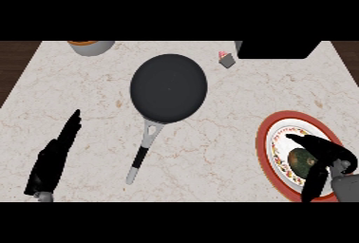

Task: Pick the squash from the plate and place it in the pan

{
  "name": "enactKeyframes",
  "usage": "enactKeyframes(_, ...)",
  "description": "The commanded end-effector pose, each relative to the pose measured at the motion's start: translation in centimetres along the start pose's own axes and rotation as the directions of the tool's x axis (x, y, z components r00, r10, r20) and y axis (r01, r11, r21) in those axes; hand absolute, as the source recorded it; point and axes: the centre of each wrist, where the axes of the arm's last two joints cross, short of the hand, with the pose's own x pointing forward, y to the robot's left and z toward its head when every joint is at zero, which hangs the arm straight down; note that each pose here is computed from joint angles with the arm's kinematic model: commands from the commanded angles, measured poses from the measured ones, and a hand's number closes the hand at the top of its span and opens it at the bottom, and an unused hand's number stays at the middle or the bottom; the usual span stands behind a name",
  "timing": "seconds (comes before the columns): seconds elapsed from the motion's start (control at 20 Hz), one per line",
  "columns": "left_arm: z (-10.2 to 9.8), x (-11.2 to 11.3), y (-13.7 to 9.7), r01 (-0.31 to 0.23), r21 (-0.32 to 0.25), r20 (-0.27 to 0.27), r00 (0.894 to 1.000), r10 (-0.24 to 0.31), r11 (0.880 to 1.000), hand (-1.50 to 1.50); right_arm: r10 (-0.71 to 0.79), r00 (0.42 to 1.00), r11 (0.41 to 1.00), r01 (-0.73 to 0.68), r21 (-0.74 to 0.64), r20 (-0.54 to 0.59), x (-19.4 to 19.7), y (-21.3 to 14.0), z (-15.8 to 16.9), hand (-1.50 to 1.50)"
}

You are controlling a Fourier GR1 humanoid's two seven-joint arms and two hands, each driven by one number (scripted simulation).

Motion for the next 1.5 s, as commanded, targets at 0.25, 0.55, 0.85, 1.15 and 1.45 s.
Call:
enactKeyframes(0.25,0.1,-0.5,0.5,-0.022,-0.002,-0.012,1.000,0.022,1.000,0.00,-0.097,0.993,0.995,0.100,-0.031,0.073,-1.0,0.4,-2.2,1.50)
enactKeyframes(0.55,-0.3,-1.3,-0.5,0.019,0.000,-0.010,1.000,-0.019,1.000,0.00,-0.139,0.986,0.990,0.137,0.031,0.093,0.7,-0.7,-1.7,1.50)
enactKeyframes(0.85,-0.3,0.0,1.4,-0.009,-0.010,-0.013,1.000,0.009,1.000,0.00,-0.166,0.986,0.969,0.169,-0.178,0.032,4.9,1.8,-1.7,1.50)
enactKeyframes(1.15,-0.3,-1.3,0.0,0.008,0.007,-0.014,1.000,-0.008,1.000,0.00,-0.106,0.994,0.860,0.088,-0.503,-0.007,8.9,0.3,-0.5,1.50)
enactKeyframes(1.45,0.4,0.3,-0.7,-0.008,-0.017,0.000,1.000,0.008,1.000,0.00,0.024,0.991,0.556,0.098,-0.826,0.134,10.2,-4.3,4.2,1.50)
